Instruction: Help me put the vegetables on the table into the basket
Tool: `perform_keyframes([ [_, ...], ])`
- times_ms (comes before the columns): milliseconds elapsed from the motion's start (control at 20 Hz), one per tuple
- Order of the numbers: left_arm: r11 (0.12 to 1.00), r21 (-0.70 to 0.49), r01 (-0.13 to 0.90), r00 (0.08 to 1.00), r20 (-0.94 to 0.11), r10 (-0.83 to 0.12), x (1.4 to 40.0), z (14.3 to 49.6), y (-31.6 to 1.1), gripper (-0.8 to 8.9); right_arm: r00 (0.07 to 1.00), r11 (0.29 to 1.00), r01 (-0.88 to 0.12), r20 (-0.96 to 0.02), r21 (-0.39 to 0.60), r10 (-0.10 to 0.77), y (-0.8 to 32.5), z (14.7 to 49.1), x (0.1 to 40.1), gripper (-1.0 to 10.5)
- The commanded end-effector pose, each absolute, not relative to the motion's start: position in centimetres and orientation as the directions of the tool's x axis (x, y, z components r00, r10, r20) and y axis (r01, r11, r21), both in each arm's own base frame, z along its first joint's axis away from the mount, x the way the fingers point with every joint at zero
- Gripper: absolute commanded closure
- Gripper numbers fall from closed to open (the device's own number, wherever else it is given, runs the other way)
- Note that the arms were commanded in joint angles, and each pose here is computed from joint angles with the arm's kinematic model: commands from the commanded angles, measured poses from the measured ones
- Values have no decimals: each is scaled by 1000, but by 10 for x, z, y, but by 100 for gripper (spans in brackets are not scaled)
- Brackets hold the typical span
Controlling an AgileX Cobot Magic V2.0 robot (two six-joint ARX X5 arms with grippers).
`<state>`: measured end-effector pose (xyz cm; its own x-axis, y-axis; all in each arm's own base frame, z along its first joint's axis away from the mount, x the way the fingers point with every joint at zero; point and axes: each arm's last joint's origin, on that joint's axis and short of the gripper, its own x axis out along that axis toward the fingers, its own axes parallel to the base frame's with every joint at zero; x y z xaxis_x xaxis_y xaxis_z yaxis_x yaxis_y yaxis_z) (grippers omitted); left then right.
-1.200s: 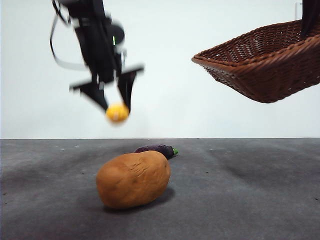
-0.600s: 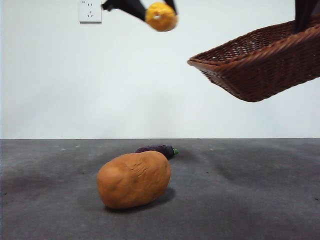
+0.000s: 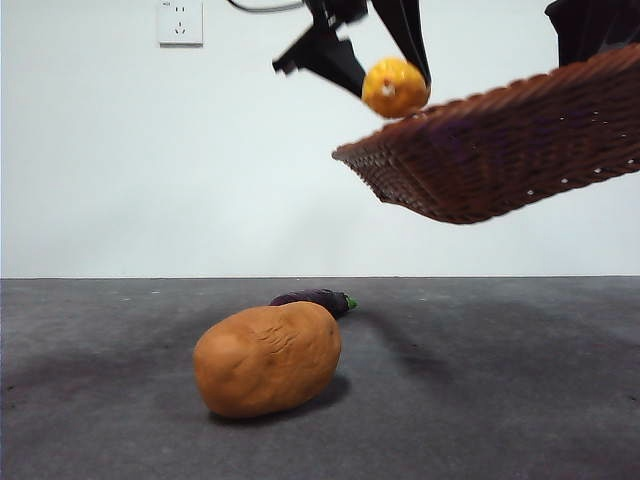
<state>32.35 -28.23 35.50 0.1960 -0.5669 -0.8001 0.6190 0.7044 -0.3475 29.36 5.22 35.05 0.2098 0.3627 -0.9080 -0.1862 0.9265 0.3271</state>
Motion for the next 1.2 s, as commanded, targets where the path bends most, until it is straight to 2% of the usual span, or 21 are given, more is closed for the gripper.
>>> perform_keyframes([
  [50,725,-367,583,171,-817,-551,328,340,-289,569,215,920,-188,-900,344,380,53,350,295,958],
  [150,732,-373,570,169,-819,-548,330,336,-292,344,214,920,-191,-900,343,380,53,350,295,958],
  [200,733,-377,567,175,-814,-554,331,336,-293,299,215,920,-191,-900,343,380,53,350,295,958],
  [550,727,-387,567,215,-782,-585,333,343,-293,301,218,921,-194,-901,337,376,53,350,295,958],
  [750,733,-353,581,277,-762,-586,326,379,-257,306,220,929,-197,-909,315,355,52,350,295,958],
  [950,821,-154,550,387,-824,-414,300,413,-211,306,224,931,-200,-911,304,345,51,350,295,958],
  [1050,823,-143,550,422,-803,-421,288,427,-202,312,228,932,-201,-911,303,345,52,350,296,958],
  [1200,801,-150,580,419,-788,-451,271,437,-194,312,226,932,-200,-911,302,344,51,350,295,958],
])
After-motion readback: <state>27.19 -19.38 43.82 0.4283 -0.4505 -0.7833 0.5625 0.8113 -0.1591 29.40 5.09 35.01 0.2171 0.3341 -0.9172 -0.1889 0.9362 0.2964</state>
